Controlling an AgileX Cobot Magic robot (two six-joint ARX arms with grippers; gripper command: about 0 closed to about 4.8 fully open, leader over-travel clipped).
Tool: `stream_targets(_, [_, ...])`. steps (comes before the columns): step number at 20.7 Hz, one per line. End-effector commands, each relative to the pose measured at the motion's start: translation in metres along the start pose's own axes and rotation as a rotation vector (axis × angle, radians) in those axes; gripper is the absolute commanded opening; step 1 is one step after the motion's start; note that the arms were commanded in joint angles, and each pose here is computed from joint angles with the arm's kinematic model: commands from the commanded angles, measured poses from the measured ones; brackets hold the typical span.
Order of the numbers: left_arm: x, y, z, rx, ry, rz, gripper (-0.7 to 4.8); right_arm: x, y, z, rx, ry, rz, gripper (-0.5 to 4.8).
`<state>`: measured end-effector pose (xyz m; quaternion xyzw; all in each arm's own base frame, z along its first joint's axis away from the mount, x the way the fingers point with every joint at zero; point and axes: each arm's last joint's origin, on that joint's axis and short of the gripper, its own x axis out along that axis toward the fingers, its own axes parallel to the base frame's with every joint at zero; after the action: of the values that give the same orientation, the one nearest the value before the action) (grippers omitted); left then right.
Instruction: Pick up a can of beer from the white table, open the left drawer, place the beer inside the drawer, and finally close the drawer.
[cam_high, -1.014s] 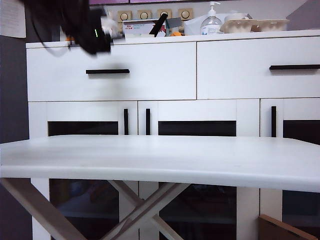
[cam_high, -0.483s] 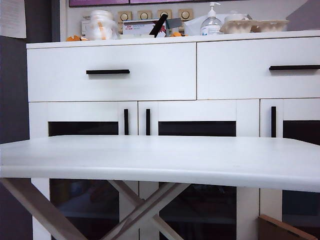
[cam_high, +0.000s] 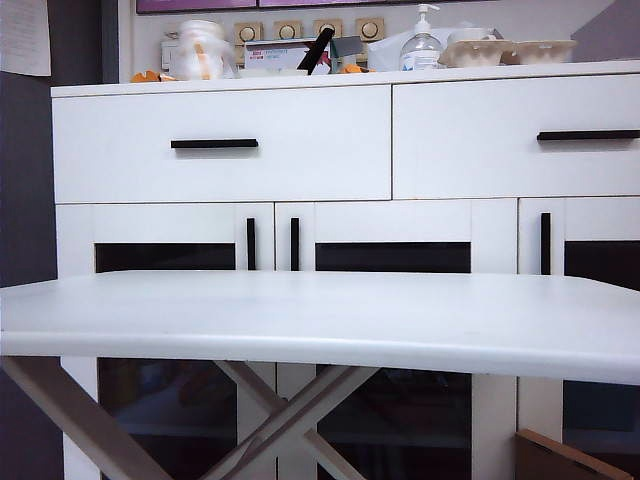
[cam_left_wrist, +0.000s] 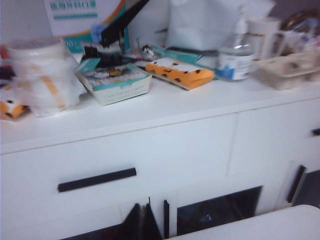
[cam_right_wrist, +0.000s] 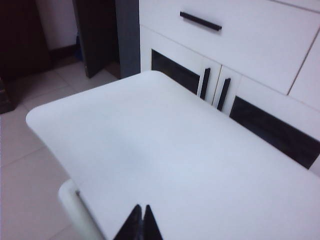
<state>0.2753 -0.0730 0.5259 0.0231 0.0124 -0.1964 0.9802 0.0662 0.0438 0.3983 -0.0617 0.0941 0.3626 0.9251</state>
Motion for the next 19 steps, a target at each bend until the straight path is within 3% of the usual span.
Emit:
stream_targets(1, [-0.038, -0.007, -0.011, 0.016, -0.026, -0.040, -0.05, -0.010, 0.005, -0.026, -0.012, -0.066, -0.001, -0.01])
stream_targets(4, [-0.075, -0.015, -0.040, 0.042, -0.019, -0.077, -0.06, -0.016, 0.009, -0.050, -0.014, -0.078, 0.001, -0.01])
stream_targets(8, [-0.124, -0.025, -0.088, 0.040, -0.123, -0.062, -0.05, -0.013, 0.010, -0.064, -0.018, -0.090, -0.002, -0.01])
stream_targets(9, [-0.130, -0.026, -0.095, 0.027, -0.131, -0.062, -0.05, -0.011, 0.009, -0.065, -0.020, -0.095, -0.006, -0.01])
stream_targets(10, [-0.142, -0.028, -0.110, -0.034, -0.130, -0.066, -0.06, -0.005, 0.008, -0.067, -0.025, -0.117, -0.006, -0.01])
stream_targets(11, [-0.148, -0.030, -0.118, -0.063, -0.127, -0.069, -0.05, -0.003, 0.008, -0.068, -0.027, -0.128, -0.005, -0.01])
stream_targets(19, [-0.170, -0.036, -0.186, -0.075, -0.025, -0.068, -0.05, 0.002, 0.008, -0.076, -0.018, -0.087, 0.001, -0.01])
